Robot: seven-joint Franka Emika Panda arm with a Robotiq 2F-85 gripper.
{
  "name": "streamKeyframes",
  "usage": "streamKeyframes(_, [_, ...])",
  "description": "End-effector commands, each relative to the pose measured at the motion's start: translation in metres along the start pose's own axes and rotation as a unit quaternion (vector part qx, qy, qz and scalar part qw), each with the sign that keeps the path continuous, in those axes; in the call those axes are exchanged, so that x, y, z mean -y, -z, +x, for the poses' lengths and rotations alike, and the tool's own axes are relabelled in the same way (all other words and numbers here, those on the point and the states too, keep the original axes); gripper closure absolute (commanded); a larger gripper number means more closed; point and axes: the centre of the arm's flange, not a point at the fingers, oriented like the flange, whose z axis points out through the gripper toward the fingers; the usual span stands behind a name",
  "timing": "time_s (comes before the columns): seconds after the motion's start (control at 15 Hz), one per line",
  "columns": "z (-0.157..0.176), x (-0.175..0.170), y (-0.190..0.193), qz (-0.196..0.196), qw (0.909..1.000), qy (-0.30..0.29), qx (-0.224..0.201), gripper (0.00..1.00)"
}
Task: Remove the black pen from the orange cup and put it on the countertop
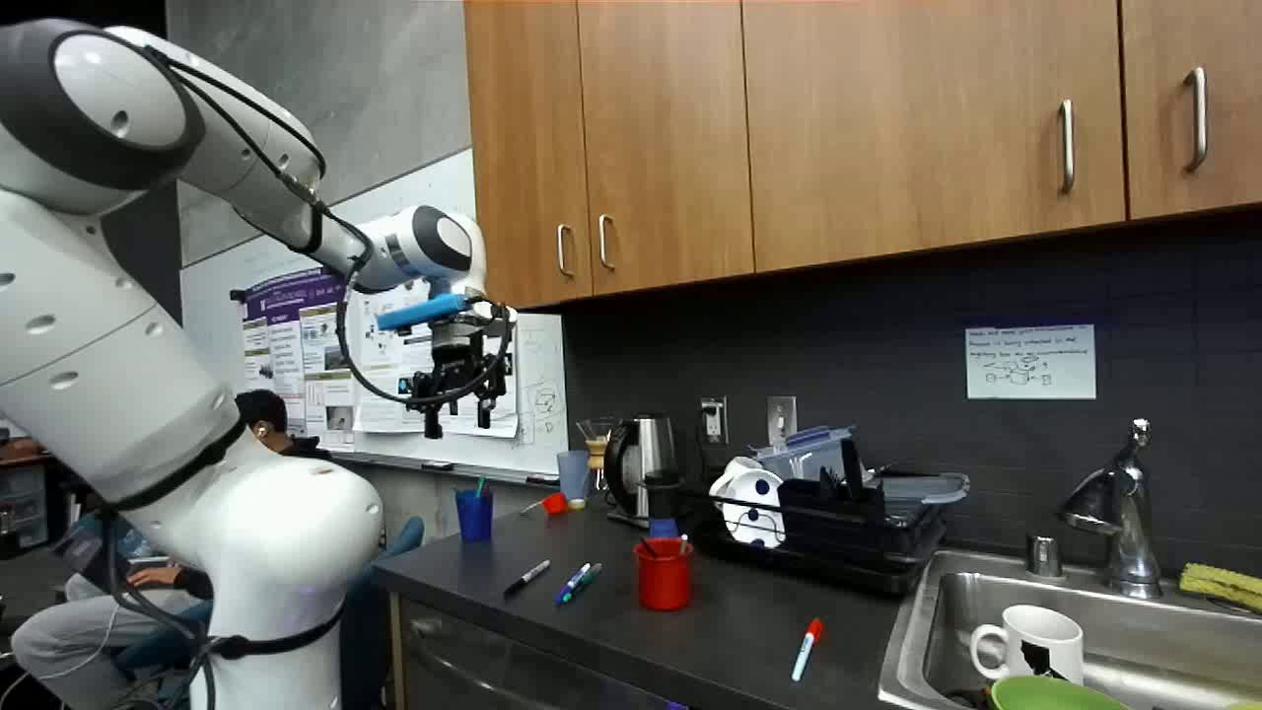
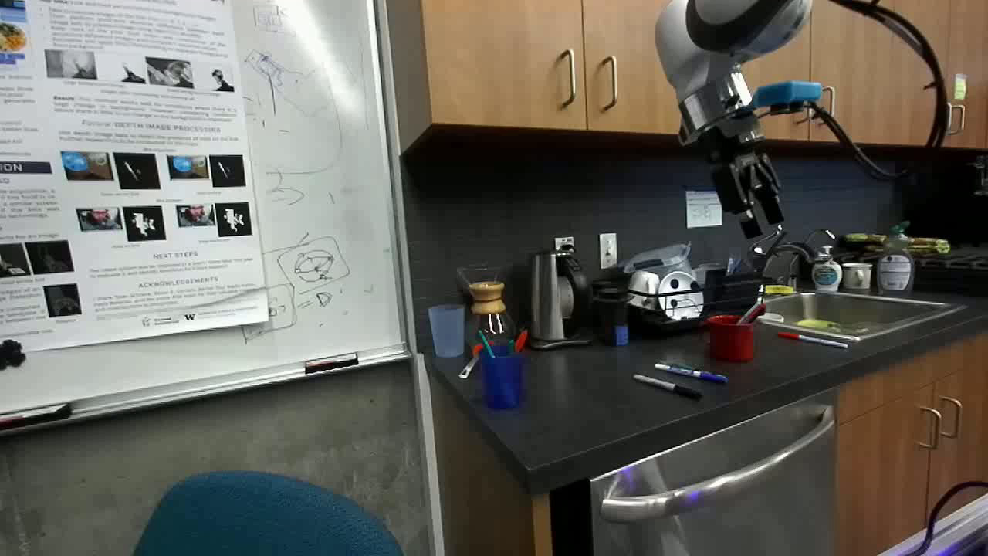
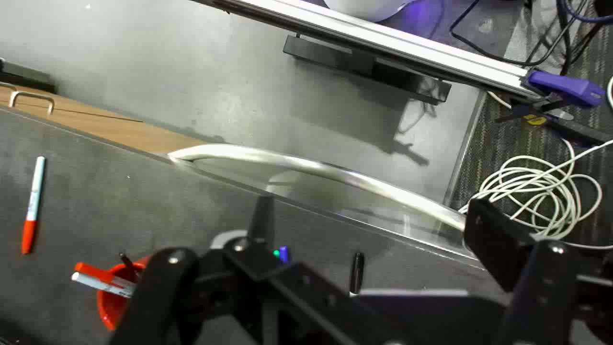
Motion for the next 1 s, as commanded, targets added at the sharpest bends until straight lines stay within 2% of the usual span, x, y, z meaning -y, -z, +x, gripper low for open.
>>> streamKeyframes(0.0, [0.0,0.0,0.0,0.0,1.0,0.0,0.0,0.0])
streamKeyframes(0.47, [0.0,0.0,0.0,0.0,1.0,0.0,0.0,0.0])
streamKeyframes(0.53, [0.008,-0.001,-0.005,0.008,1.0,-0.001,-0.005,0.0])
streamKeyframes(0.93, [0.047,-0.045,-0.022,0.037,0.9983,-0.013,-0.043,0.0])
